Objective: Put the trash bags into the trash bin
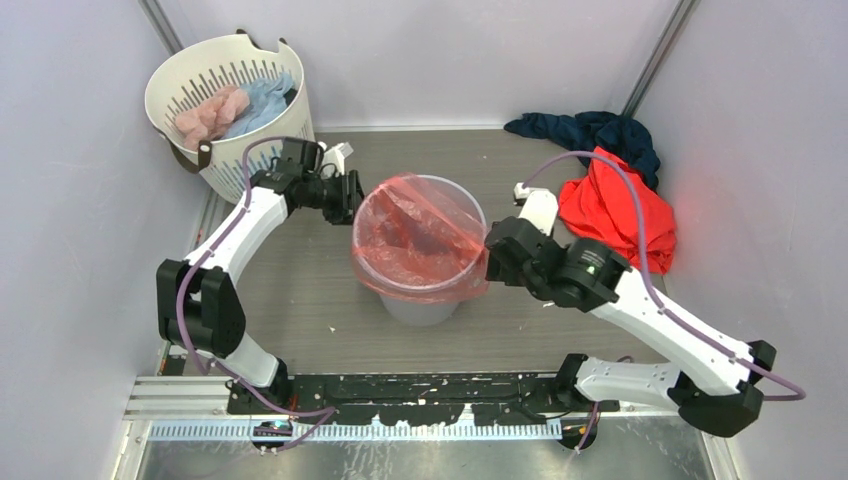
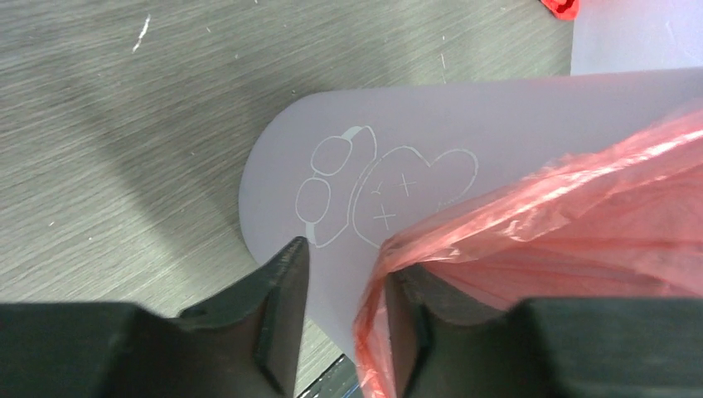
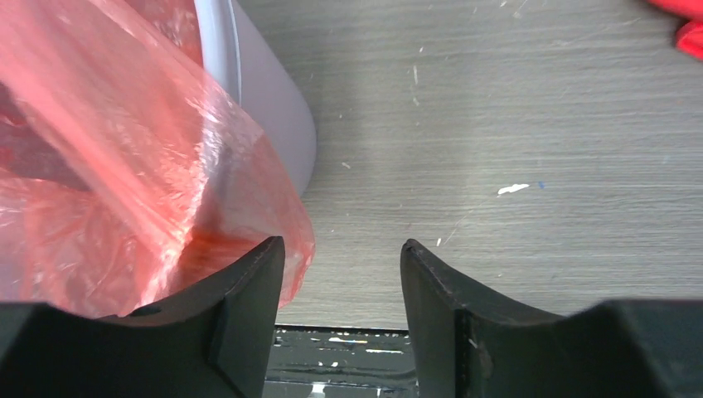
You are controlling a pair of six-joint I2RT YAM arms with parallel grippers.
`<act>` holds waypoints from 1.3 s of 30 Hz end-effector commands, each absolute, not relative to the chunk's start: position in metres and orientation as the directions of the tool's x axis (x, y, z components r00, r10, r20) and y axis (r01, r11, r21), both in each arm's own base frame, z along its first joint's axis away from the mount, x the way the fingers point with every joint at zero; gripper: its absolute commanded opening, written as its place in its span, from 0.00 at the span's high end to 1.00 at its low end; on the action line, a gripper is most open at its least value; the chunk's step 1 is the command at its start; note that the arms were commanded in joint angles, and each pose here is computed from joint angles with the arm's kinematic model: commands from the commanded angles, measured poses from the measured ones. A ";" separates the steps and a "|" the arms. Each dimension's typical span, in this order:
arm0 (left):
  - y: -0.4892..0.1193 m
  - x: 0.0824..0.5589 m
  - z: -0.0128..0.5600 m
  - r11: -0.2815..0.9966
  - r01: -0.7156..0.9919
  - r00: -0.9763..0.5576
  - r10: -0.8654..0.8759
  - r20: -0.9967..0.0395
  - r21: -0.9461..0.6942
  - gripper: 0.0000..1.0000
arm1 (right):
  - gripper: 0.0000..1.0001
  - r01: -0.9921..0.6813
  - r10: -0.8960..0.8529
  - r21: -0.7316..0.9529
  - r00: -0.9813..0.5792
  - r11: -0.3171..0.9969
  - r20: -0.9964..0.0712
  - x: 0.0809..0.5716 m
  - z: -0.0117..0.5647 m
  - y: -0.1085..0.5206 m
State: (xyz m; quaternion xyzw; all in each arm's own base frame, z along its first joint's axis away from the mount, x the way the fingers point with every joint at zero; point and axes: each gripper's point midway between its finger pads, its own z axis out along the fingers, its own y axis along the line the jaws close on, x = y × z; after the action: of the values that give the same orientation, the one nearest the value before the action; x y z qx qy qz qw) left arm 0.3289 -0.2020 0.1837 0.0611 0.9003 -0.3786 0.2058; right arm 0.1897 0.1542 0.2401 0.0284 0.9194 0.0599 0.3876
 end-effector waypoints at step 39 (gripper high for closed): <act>-0.143 0.295 0.271 0.755 0.195 -0.726 -0.318 -0.610 -0.626 0.43 | 0.45 -0.456 -0.343 -0.125 -0.434 0.881 -0.833 0.262 0.370 0.253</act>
State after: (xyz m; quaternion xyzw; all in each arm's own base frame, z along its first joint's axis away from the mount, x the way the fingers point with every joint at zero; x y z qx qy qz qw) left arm 0.3062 -0.1417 0.2514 -0.0519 0.8780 -0.3331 0.3397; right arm 0.2536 0.2427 0.3556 -0.2256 0.8605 0.0541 0.4536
